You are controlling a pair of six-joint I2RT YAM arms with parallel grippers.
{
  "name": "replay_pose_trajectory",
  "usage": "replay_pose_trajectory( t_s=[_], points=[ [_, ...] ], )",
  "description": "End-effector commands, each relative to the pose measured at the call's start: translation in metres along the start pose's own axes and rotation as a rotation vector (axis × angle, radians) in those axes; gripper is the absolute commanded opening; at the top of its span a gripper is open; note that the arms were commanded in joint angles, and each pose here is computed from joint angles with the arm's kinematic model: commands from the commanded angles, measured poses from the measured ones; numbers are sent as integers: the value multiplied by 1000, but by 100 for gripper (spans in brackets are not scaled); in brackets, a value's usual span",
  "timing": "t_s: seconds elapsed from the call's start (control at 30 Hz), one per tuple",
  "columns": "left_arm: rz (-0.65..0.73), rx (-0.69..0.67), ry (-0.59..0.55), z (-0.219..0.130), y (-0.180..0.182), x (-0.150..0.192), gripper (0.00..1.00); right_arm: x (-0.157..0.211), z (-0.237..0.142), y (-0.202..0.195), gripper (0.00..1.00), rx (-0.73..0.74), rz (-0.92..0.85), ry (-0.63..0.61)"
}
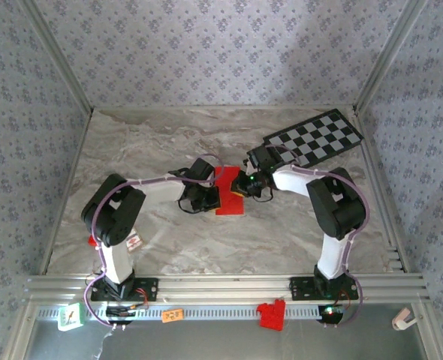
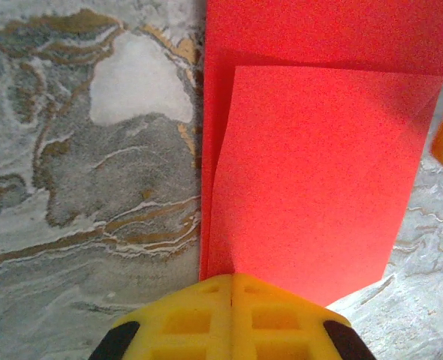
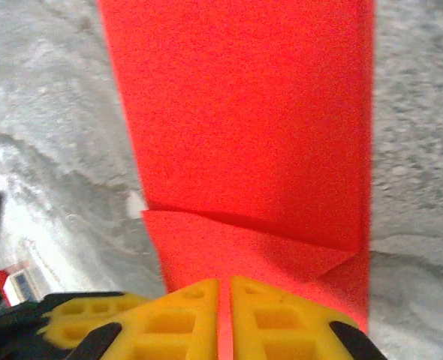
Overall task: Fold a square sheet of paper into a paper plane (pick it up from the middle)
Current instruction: Fold the triangle a second time at the center of the table.
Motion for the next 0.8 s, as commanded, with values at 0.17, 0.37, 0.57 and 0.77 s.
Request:
replay_pose_trajectory(
  t_s=[0.17,0.37,0.57,0.77],
  points=[
    [-30,-86,25,3,13,2,0,22,16,6,13,-11,-33,92],
    [-33,-98,29,4,15,3,0,21,26,7,12,-34,-38,125],
    [-54,-145,52,6,25,7,0,14,28,-14,12,8,-12,120],
    [-79,-174,88,11,37,16,0,-9,15,-56,12,37,76,44]
  ],
)
Point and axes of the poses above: each hand's point on the last joint's axis, 136 mm out from that joint toward the fingers, its own z axis out along the fingers, its own y axis along the line the jaws close on, x = y × z, the point moved 7 cm from there along -z, back along the fingers, and after that the axes turned 5 degrees about -z, right-handed, at the moved point
